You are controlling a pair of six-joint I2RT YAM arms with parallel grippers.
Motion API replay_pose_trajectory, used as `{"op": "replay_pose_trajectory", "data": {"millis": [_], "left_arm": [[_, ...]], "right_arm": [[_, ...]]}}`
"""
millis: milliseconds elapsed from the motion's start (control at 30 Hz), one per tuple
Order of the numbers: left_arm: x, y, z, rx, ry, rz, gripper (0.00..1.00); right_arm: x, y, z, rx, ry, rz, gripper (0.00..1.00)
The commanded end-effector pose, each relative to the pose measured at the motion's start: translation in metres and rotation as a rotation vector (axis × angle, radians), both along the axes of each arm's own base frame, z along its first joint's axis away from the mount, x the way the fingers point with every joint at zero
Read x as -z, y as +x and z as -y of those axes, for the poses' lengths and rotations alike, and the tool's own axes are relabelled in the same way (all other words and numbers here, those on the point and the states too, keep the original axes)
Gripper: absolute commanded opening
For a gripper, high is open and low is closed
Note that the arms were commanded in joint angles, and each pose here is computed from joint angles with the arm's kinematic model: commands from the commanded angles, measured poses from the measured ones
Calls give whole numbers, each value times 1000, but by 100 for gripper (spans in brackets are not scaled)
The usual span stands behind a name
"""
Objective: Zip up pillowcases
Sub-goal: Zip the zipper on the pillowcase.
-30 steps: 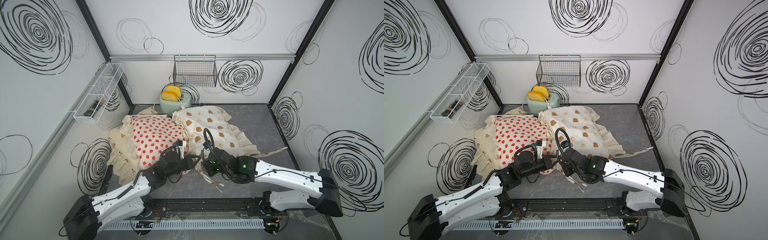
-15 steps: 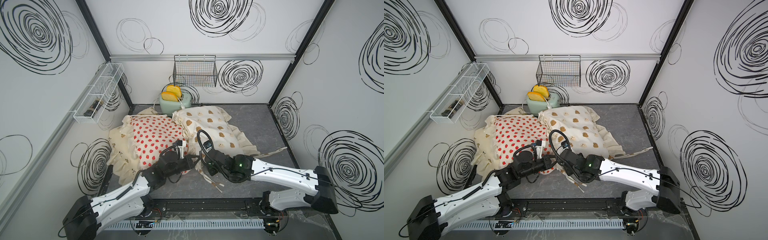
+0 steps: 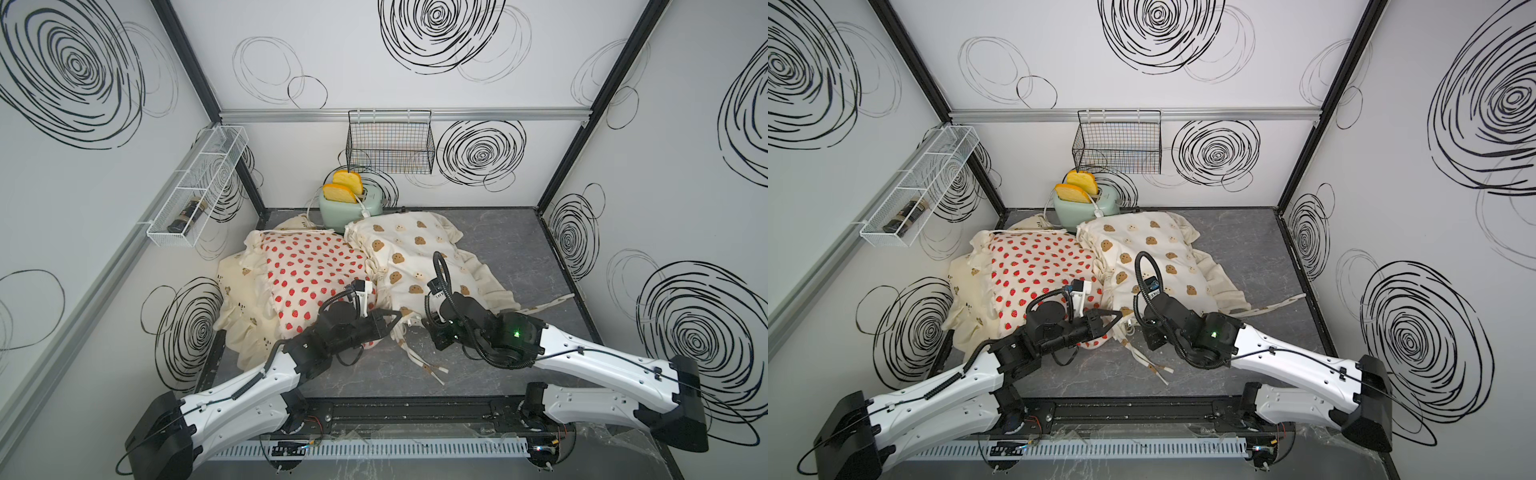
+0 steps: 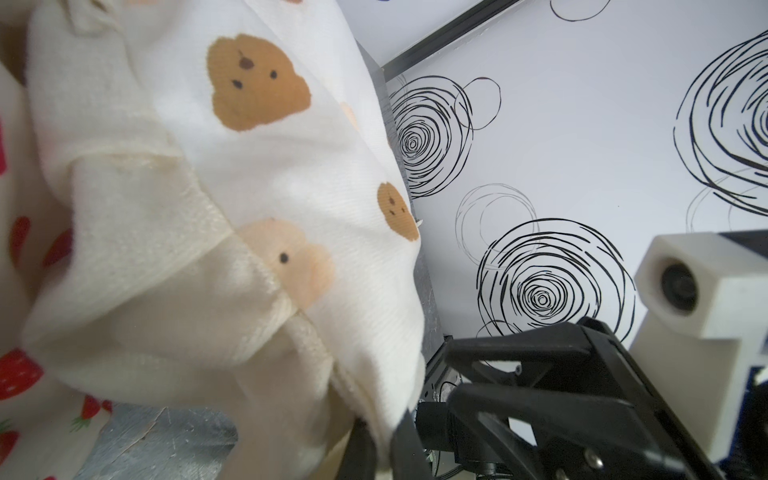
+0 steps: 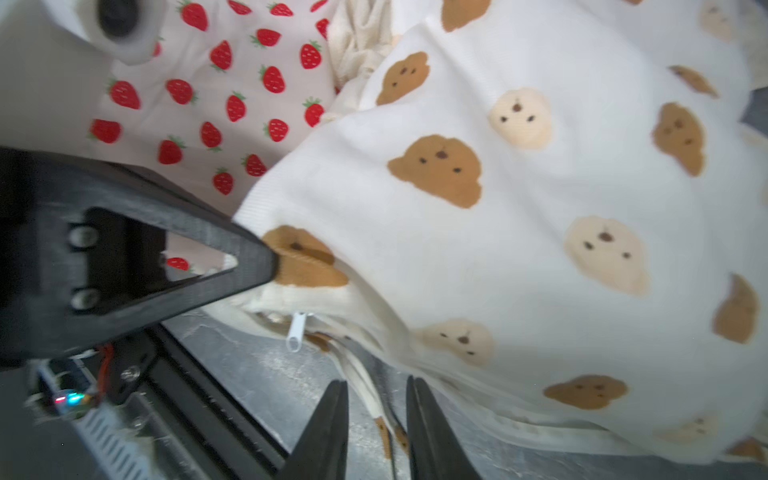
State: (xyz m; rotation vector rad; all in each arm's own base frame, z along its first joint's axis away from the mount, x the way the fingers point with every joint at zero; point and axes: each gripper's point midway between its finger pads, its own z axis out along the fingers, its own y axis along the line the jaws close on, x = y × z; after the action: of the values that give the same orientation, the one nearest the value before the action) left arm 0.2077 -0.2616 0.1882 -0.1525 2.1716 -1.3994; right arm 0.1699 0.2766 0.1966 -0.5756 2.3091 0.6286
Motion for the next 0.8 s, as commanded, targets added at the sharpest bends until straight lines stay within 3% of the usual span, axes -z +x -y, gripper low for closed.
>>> {"op": "replay_pose_trajectory", "data": {"millis": [0, 100, 267, 767], "left_arm": [[-32, 6, 4, -5, -72, 62, 0], [-32, 5, 5, -1, -82, 61, 0], [-33, 5, 6, 9, -80, 62, 0], [-32, 5, 6, 9, -67, 68, 0]], "right_arm": [[-12, -16, -21, -75, 243, -127, 30], [-12, -16, -26, -97, 362, -182, 30], [-17, -15, -35, -113, 447, -227, 29], [10, -11, -43, -88, 419, -321, 26]]}}
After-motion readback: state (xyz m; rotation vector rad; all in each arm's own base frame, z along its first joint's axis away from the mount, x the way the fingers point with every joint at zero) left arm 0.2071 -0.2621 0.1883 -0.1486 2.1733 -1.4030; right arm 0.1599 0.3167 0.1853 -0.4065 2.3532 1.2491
